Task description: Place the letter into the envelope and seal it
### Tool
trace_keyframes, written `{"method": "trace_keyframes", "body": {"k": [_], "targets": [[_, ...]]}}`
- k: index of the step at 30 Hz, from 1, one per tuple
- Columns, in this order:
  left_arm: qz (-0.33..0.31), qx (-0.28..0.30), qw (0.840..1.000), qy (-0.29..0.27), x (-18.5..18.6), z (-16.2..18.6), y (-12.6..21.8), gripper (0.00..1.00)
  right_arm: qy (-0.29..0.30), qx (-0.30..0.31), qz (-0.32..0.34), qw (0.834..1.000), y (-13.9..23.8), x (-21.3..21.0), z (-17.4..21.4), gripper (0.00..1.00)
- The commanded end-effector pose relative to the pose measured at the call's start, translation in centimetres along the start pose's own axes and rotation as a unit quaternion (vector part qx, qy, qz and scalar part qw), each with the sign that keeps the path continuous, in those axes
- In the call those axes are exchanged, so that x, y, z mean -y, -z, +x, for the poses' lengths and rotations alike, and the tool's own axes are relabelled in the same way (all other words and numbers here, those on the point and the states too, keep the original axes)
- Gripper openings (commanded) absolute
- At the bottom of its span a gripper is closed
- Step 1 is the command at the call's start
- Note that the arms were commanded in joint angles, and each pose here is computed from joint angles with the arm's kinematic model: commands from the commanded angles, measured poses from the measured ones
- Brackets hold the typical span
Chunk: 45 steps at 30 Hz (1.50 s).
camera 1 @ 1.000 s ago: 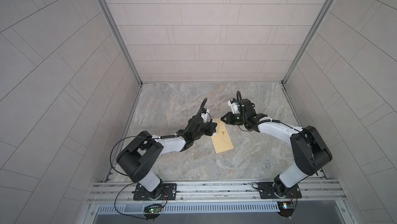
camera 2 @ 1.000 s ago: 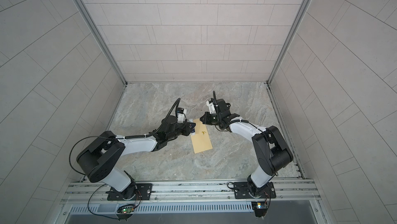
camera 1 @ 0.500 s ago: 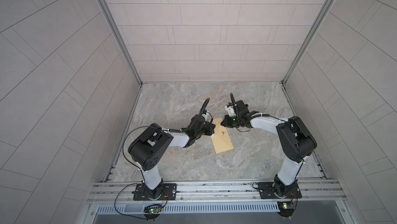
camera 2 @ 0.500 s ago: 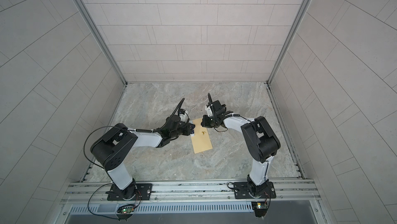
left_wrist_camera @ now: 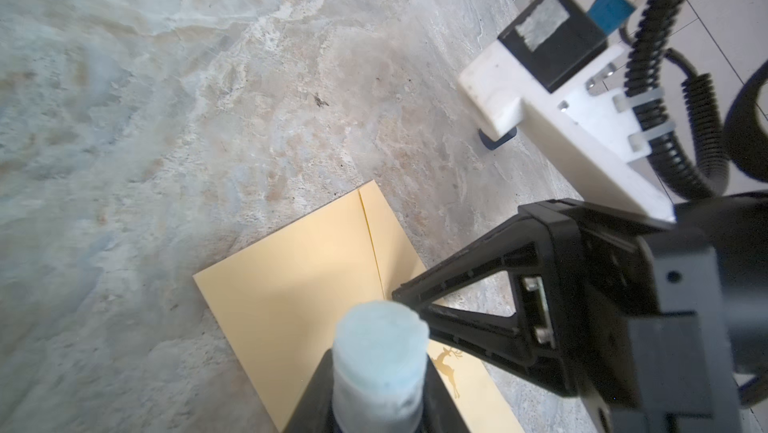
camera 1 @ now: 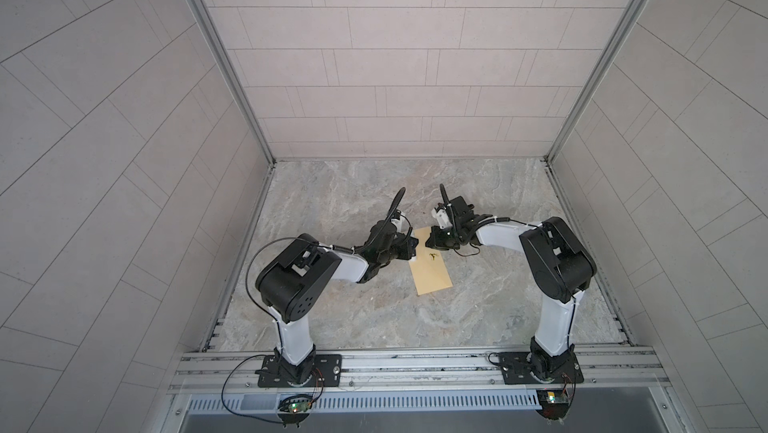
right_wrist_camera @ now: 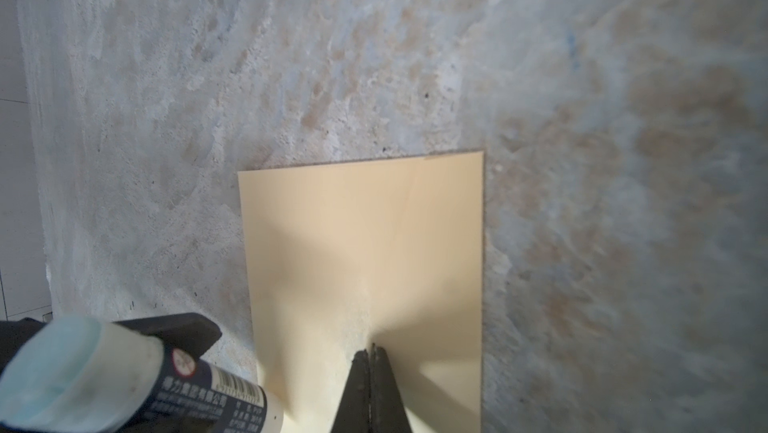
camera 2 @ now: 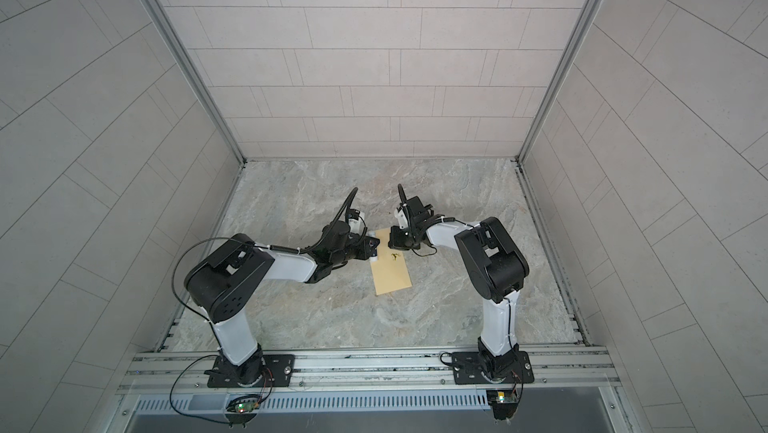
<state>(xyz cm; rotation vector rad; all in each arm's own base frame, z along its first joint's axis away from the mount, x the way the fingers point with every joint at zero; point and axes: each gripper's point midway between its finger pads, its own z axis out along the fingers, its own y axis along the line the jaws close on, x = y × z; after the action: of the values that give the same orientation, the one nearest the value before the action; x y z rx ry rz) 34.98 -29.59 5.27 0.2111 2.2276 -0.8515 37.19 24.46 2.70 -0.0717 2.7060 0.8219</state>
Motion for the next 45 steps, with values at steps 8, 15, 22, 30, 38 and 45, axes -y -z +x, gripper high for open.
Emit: {"method": "trace_keyframes", "body": {"k": [8,15,22,30,38,45], "targets": [[-0.015,-0.012,1.000,0.002,-1.1,1.0,-0.5,0.00,0.005,-0.032,0.015,0.999,-0.7,1.4,2.9,0.00],[-0.017,-0.011,1.000,0.001,-1.2,1.1,-0.3,0.00,0.005,-0.035,-0.012,0.999,0.2,0.5,3.9,0.00],[-0.015,-0.008,1.000,0.001,-1.1,0.9,-0.2,0.00,0.003,-0.041,-0.018,0.999,0.8,0.0,5.6,0.00],[-0.016,-0.009,1.000,0.003,-1.2,1.0,-0.2,0.00,0.001,-0.038,-0.017,0.999,0.9,0.3,5.4,0.00],[-0.015,-0.009,1.000,0.001,-1.1,0.8,-0.2,0.00,-0.021,-0.021,-0.022,0.999,1.1,1.1,2.8,0.00],[-0.017,-0.011,1.000,-0.001,-1.1,0.9,-0.1,0.00,-0.033,-0.011,-0.017,0.999,0.9,2.0,0.8,0.00]]}}
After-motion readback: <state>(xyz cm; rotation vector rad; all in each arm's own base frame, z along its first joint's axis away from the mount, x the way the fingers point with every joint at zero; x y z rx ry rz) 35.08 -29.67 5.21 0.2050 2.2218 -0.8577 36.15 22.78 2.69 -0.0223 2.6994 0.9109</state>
